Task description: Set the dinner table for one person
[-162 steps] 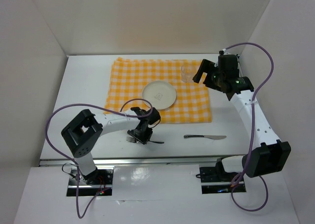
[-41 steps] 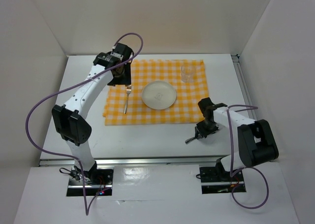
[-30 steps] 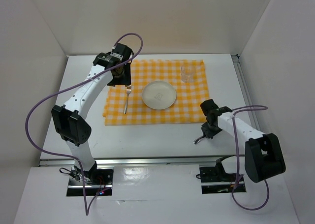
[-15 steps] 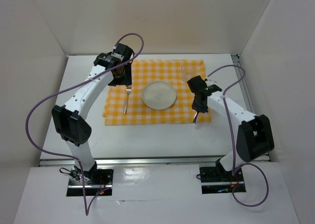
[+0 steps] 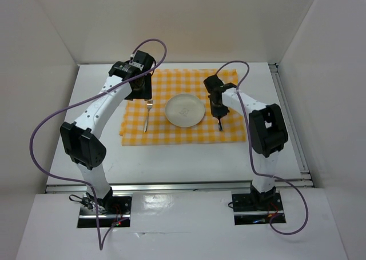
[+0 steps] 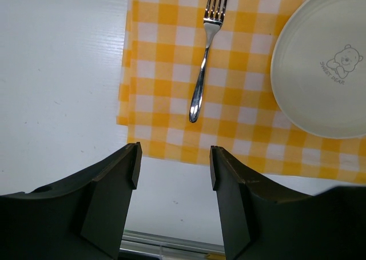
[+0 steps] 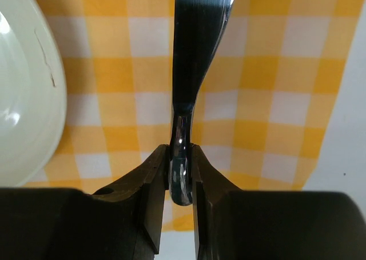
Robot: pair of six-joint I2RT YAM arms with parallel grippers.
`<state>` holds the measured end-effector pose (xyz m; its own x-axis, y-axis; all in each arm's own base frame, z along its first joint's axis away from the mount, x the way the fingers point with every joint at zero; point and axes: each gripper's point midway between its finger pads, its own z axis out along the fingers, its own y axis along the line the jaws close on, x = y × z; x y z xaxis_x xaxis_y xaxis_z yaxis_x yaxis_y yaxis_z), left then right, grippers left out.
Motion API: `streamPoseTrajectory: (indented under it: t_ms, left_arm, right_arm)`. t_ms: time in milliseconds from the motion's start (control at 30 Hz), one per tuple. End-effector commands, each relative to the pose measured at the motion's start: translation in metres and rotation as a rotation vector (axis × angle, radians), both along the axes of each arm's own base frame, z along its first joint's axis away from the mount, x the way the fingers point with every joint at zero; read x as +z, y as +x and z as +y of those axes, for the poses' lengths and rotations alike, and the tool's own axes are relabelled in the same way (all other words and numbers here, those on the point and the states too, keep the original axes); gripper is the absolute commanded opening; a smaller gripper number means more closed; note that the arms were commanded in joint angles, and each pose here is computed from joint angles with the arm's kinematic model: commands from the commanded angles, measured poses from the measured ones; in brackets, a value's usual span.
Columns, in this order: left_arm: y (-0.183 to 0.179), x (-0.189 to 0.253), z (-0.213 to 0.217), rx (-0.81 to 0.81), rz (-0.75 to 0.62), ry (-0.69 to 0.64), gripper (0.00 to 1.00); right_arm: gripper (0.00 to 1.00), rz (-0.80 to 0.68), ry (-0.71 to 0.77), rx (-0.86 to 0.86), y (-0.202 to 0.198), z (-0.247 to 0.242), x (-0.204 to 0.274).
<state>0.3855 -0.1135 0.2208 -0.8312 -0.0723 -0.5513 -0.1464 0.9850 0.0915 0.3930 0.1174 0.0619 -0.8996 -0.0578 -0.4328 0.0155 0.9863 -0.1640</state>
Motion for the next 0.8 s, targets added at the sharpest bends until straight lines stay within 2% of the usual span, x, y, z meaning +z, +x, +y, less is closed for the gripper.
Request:
streamPoseTrajectory:
  t_ms: [0, 467, 533, 567, 667, 733, 767]
  left_arm:
    - [-0.004, 0.019, 0.004, 0.024, -0.048, -0.006, 0.68]
    - [-0.008, 0.014, 0.008, 0.028, -0.035, 0.008, 0.68]
    - [-0.009, 0.017, 0.008, 0.028, -0.043, 0.005, 0.68]
    - [-0.009, 0.017, 0.008, 0.028, -0.043, 0.005, 0.68]
    - [-0.009, 0.017, 0.008, 0.028, -0.043, 0.005, 0.68]
    - [-0.009, 0.017, 0.008, 0.028, -0.043, 0.005, 0.68]
    - [-0.009, 0.017, 0.008, 0.028, -0.043, 0.005, 0.68]
  right_arm:
    - [0.00, -0.021, -0.009, 0.059, 0.022, 0.004, 0.004]
    - [0.00, 0.034, 0.007, 0.035, 0.031, -0.004, -0.023]
    - [0.03, 0.032, 0.007, 0.035, 0.034, -0.002, -0.022]
    - [0.09, 0.051, 0.004, 0.027, 0.031, -0.003, -0.026]
    - [0.19, 0.038, 0.003, 0.015, 0.034, -0.004, -0.023]
    - [0.39, 0.017, 0.010, 0.015, 0.035, -0.003, -0.013]
    - [0.41, -0.005, 0.022, 0.006, 0.039, -0.001, -0.006]
